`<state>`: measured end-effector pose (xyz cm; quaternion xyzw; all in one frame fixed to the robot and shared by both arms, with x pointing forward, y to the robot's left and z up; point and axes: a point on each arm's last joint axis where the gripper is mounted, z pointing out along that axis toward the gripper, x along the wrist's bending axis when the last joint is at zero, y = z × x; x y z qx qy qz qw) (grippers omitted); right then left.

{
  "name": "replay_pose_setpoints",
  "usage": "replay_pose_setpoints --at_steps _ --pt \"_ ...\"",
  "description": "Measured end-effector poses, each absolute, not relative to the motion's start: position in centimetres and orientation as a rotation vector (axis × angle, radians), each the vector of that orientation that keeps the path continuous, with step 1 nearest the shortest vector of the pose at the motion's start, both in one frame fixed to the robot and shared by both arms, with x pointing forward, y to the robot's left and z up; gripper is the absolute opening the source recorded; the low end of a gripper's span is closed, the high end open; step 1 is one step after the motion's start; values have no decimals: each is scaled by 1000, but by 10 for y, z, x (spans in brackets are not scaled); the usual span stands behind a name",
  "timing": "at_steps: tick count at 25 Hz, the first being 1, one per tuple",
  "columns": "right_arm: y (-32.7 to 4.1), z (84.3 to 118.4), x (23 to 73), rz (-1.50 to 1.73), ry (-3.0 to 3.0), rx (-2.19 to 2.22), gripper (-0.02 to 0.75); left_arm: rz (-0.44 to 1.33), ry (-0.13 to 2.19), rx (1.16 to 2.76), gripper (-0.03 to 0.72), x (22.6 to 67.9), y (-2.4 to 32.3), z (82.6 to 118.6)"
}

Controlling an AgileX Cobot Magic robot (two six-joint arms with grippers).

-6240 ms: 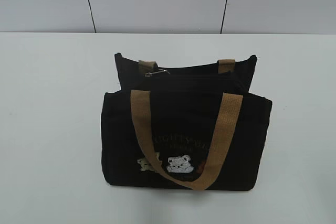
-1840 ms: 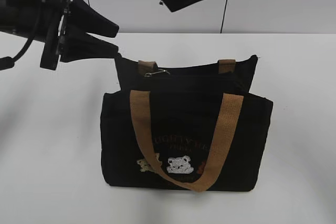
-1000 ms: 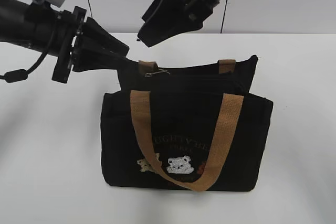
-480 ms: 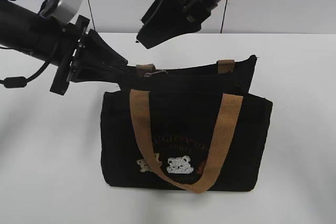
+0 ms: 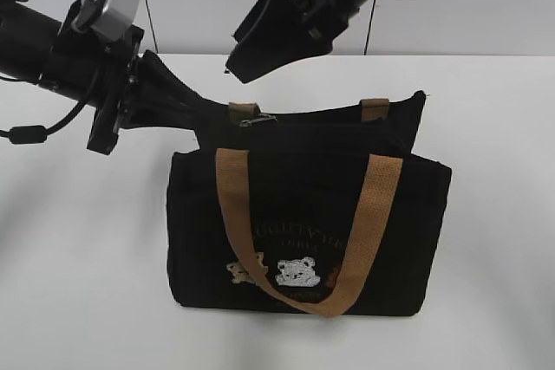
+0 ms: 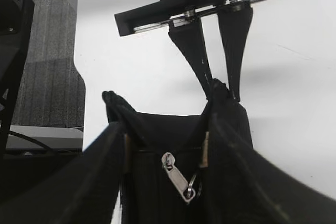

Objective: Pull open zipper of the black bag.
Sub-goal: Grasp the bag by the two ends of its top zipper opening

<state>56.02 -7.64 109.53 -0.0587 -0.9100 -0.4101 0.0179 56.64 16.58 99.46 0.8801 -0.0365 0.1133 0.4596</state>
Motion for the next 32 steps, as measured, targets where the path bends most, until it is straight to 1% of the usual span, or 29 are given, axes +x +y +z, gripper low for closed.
replay_pose_setpoints --at_steps 2,3,8,13,16,32 --pt "-75 1090 563 -1269 -2827 -194 390 279 -89 2166 76 566 166 995" --pt "-74 1087 565 -1264 -2828 -198 390 279 -89 2166 57 566 166 995" --pt "-71 1071 571 -1225 -2828 -131 378 281 -74 2152 57 567 165 996" --pt "-72 1070 567 -1220 -2851 99 286 284 -61 2140 57 568 165 997" --pt "-72 1070 567 -1220 -2856 140 259 285 -59 2139 57 568 165 997" --pt "-74 1068 567 -1198 -2879 192 251 287 -35 2117 57 569 164 998"
